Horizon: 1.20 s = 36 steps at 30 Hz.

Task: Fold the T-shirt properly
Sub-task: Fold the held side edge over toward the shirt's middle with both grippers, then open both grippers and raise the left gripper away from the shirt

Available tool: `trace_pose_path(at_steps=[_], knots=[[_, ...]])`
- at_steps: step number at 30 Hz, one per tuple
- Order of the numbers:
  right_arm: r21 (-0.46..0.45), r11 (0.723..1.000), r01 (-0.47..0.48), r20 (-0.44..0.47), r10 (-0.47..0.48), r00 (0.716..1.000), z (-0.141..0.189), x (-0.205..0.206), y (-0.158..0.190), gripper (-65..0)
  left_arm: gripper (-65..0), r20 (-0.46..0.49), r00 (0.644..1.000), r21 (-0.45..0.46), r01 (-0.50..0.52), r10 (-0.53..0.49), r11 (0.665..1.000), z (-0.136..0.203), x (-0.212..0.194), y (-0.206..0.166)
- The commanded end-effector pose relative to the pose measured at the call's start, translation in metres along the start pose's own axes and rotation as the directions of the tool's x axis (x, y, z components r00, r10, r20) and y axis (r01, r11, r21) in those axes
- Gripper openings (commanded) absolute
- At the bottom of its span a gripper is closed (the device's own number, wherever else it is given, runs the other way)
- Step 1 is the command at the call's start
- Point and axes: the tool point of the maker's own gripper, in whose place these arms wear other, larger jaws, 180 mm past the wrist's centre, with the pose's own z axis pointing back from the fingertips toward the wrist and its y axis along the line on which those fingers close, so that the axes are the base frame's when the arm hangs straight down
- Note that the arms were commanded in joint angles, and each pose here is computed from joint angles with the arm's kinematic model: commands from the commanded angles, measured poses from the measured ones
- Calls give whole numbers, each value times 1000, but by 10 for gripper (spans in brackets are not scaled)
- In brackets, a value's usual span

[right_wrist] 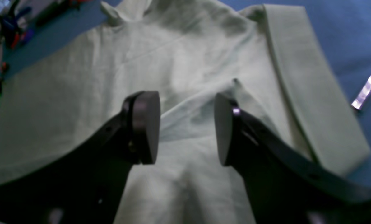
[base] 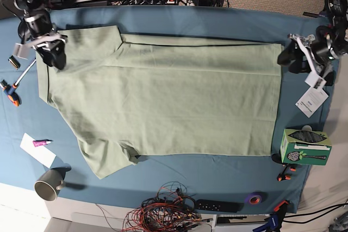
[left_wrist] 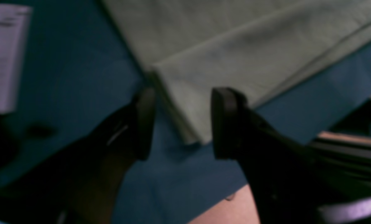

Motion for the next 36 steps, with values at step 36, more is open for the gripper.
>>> trace_pose_path(at_steps=[36], knots=[[-186,965,185,-15,-191,982,42,-45,-25,-367,-354,255,967,196,-57,5,979,86,57,61]])
